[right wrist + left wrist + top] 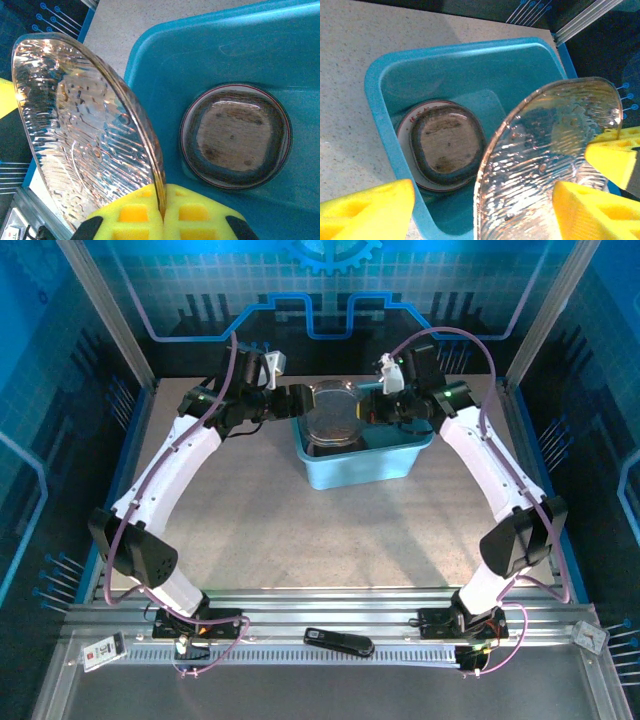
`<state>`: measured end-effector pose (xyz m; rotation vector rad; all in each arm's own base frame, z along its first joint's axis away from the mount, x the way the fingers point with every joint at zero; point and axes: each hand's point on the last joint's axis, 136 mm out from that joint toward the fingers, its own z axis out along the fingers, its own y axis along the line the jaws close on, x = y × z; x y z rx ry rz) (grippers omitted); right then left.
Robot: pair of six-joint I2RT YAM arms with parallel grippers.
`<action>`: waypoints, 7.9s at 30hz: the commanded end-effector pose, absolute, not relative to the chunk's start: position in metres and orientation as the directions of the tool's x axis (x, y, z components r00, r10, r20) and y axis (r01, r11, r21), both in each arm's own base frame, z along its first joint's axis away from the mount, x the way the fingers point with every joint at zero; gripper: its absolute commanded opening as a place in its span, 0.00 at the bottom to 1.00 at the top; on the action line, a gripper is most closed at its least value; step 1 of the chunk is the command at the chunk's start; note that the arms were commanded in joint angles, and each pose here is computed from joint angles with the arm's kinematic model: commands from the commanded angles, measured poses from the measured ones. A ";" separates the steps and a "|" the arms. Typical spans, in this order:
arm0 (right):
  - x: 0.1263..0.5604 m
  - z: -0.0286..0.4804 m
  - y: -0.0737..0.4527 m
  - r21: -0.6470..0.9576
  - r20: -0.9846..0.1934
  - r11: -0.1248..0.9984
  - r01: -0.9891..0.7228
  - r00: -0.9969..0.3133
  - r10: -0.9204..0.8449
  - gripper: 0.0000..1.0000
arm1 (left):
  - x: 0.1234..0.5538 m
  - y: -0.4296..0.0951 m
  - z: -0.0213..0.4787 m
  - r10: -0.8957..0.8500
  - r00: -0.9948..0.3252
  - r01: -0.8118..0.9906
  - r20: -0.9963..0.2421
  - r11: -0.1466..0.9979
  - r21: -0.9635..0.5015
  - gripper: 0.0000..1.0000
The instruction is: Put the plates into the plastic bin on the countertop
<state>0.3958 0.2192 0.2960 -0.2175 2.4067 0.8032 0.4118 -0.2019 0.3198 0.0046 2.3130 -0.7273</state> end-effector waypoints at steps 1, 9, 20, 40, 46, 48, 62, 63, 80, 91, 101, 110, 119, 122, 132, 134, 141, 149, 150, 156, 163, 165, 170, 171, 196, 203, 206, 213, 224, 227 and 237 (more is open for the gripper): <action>0.391 0.309 0.209 0.502 -0.604 0.798 -0.334 -0.795 0.048 0.00 | 0.413 -0.190 0.335 -0.225 -0.712 0.193 -0.665 0.847 -0.494 0.77; 0.395 0.303 0.190 0.472 -0.598 0.830 -0.298 -0.800 0.053 0.00 | 0.415 -0.145 0.333 -0.314 -0.682 0.099 -0.661 0.855 -0.509 0.79; 0.433 0.285 0.193 0.431 -0.564 0.850 -0.303 -0.826 -0.008 0.00 | 0.413 -0.114 0.279 -0.375 -0.735 -0.028 -0.565 0.849 -0.527 0.80; 0.478 0.207 0.204 0.468 -0.387 0.850 -0.241 -0.921 -0.048 0.00 | 0.455 -0.147 0.210 -0.353 -0.834 -0.059 -0.423 0.821 -0.568 0.78; 0.481 0.185 0.208 0.473 -0.336 0.851 -0.228 -0.939 -0.065 0.00 | 0.461 -0.144 0.209 -0.355 -0.827 -0.064 -0.437 0.831 -0.553 0.78; 0.481 0.179 0.208 0.473 -0.326 0.852 -0.223 -0.943 -0.066 0.00 | 0.462 -0.143 0.211 -0.357 -0.823 -0.067 -0.443 0.834 -0.548 0.78; 0.477 0.119 0.222 0.454 -0.225 0.870 -0.195 -0.969 -0.100 0.00 | 0.461 -0.139 0.212 -0.354 -0.817 -0.067 -0.454 0.842 -0.536 0.78; 0.478 0.116 0.223 0.451 -0.222 0.871 -0.194 -0.970 -0.101 0.00 | 0.460 -0.139 0.212 -0.354 -0.818 -0.068 -0.454 0.842 -0.535 0.78; 0.479 0.073 0.220 0.430 -0.157 0.888 -0.160 -0.982 -0.101 0.02 | 0.452 -0.136 0.211 -0.367 -0.814 -0.085 -0.450 0.842 -0.533 0.78; 0.479 0.069 0.217 0.413 -0.149 0.899 -0.144 -0.985 -0.089 0.13 | 0.452 -0.137 0.209 -0.366 -0.819 -0.085 -0.443 0.840 -0.536 0.78; 0.481 0.075 0.215 0.398 -0.167 0.906 -0.142 -0.983 -0.081 0.32 | 0.451 -0.138 0.211 -0.368 -0.819 -0.082 -0.441 0.835 -0.544 0.78; 0.483 0.083 0.214 0.390 -0.189 0.909 -0.145 -0.979 -0.075 0.36 | 0.446 -0.136 0.212 -0.365 -0.817 -0.080 -0.446 0.839 -0.539 0.78; 0.484 0.094 0.213 0.383 -0.212 0.912 -0.148 -0.975 -0.069 0.48 | 0.445 -0.137 0.216 -0.366 -0.814 -0.076 -0.451 0.837 -0.542 0.78; 0.485 0.097 0.212 0.381 -0.223 0.912 -0.152 -0.972 -0.069 0.54 | 0.445 -0.137 0.218 -0.366 -0.812 -0.073 -0.454 0.836 -0.544 0.78; 0.480 0.111 0.211 0.364 -0.241 0.917 -0.164 -0.967 -0.078 0.72 | 0.443 -0.136 0.226 -0.369 -0.805 -0.066 -0.465 0.834 -0.548 0.78; 0.480 0.113 0.210 0.357 -0.248 0.919 -0.165 -0.966 -0.077 0.76 | 0.442 -0.136 0.227 -0.369 -0.803 -0.064 -0.469 0.835 -0.547 0.78; 0.479 0.129 0.210 0.342 -0.284 0.922 -0.179 -0.956 -0.080 0.86 | 0.436 -0.135 0.234 -0.371 -0.794 -0.056 -0.481 0.834 -0.550 0.78; 0.473 0.137 0.208 0.324 -0.298 0.927 -0.187 -0.951 -0.088 1.00 | 0.428 -0.132 0.243 -0.372 -0.781 -0.045 -0.501 0.835 -0.549 0.78; 0.472 0.138 0.208 0.322 -0.299 0.928 -0.187 -0.950 -0.087 1.00 | 0.427 -0.131 0.244 -0.370 -0.780 -0.043 -0.504 0.836 -0.547 0.79; 0.466 0.146 0.203 0.302 -0.321 0.934 -0.193 -0.943 -0.091 1.00 | 0.423 -0.131 0.252 -0.369 -0.772 -0.030 -0.518 0.835 -0.550 0.79; 0.458 0.155 0.196 0.261 -0.343 0.945 -0.195 -0.934 -0.098 1.00 | 0.416 -0.129 0.257 -0.369 -0.764 -0.020 -0.530 0.834 -0.552 0.79; 0.455 0.162 0.194 0.246 -0.363 0.949 -0.199 -0.926 -0.101 1.00 | 0.413 -0.128 0.259 -0.368 -0.760 -0.016 -0.536 0.835 -0.550 0.79; 0.447 0.183 0.191 0.213 -0.416 0.952 -0.219 -0.902 -0.114 1.00 | 0.407 -0.127 0.266 -0.370 -0.749 -0.006 -0.550 0.834 -0.552 0.79; 0.445 0.187 0.189 0.209 -0.426 0.952 -0.222 -0.897 -0.116 1.00 | 0.406 -0.127 0.266 -0.370 -0.748 -0.006 -0.551 0.834 -0.552 0.79; 0.335 0.245 0.040 0.049 -0.803 0.998 -0.034 -0.596 0.019 1.00 | 0.377 -0.048 0.244 -0.349 -0.579 -0.090 -0.736 0.925 -0.368 0.82; 0.346 0.185 0.003 0.016 -0.830 0.997 0.072 -0.555 0.054 1.00 | 0.368 -0.006 0.194 -0.320 -0.520 -0.211 -0.792 0.947 -0.243 0.87; 0.356 0.164 -0.011 0.003 -0.871 0.994 0.111 -0.487 0.057 1.00 | 0.369 0.009 0.175 -0.261 -0.507 -0.240 -0.821 0.958 -0.157 0.90; 0.389 0.124 -0.020 0.039 -0.906 0.992 0.123 -0.414 0.087 1.00 | 0.378 0.037 0.133 -0.197 -0.451 -0.309 -0.870 0.950 -0.055 0.92; 0.392 0.104 0.019 -0.062 -0.964 0.997 -0.044 -0.257 -0.072 1.00 | 0.398 0.024 0.111 -0.134 -0.348 -0.207 -0.928 0.976 -0.064 0.92; 0.391 0.104 0.020 -0.070 -0.962 0.996 -0.051 -0.259 -0.081 1.00 | 0.397 0.014 0.100 -0.110 -0.314 -0.142 -0.943 0.988 -0.068 0.92; 0.396 0.100 0.014 -0.094 -0.949 0.995 0.020 -0.305 -0.084 1.00 | 0.395 0.013 0.096 -0.109 -0.304 -0.137 -0.946 0.988 -0.069 0.93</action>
